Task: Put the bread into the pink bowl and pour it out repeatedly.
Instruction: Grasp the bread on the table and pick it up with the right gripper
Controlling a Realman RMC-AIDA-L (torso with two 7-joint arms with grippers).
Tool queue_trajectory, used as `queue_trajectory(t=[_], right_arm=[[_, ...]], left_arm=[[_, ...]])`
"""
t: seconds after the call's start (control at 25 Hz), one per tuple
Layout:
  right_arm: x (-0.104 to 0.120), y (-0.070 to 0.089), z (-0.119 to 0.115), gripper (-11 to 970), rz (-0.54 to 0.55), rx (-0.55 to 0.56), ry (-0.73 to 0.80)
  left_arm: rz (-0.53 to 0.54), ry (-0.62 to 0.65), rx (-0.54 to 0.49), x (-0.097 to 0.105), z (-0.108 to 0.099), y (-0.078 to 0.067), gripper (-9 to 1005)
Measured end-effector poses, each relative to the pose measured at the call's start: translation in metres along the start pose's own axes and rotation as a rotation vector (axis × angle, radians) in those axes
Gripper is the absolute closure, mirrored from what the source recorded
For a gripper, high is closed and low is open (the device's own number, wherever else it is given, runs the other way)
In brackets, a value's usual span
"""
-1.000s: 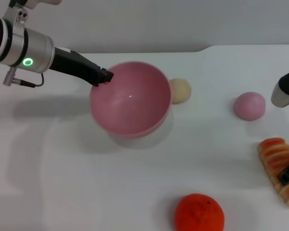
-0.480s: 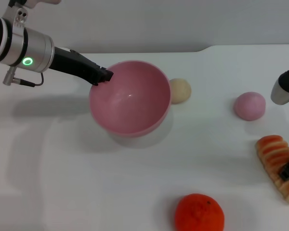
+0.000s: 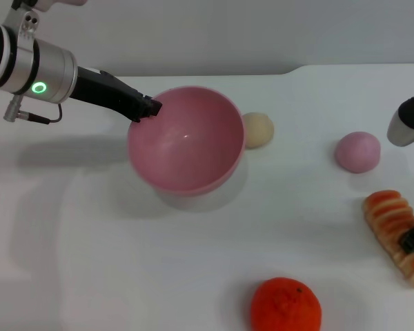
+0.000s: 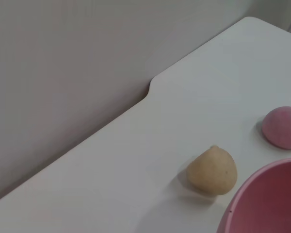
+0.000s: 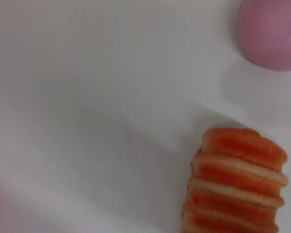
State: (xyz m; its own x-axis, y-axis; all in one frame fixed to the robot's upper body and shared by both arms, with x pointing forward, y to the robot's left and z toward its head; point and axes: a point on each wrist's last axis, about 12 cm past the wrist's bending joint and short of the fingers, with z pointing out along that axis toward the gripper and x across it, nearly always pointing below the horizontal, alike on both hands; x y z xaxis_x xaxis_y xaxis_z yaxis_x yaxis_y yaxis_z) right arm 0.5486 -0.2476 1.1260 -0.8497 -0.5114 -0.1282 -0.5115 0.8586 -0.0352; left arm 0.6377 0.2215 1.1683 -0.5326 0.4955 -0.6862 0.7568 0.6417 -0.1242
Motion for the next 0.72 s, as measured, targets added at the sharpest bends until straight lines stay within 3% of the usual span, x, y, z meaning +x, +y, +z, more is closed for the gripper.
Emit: queue_trajectory(t=[0.36,0.72], right_arm=[[-0.010,0.005,-0.026,807,-0.017,0.031,-0.103],[-0.029,0.023,-0.099,815,-0.086,0.133,-0.390]], left_arm=[[-0.001,0.003,0.001,0.001,0.001,0.000,953],[-0.001,0.005,0.005,0.002,0.002,-0.001,953]])
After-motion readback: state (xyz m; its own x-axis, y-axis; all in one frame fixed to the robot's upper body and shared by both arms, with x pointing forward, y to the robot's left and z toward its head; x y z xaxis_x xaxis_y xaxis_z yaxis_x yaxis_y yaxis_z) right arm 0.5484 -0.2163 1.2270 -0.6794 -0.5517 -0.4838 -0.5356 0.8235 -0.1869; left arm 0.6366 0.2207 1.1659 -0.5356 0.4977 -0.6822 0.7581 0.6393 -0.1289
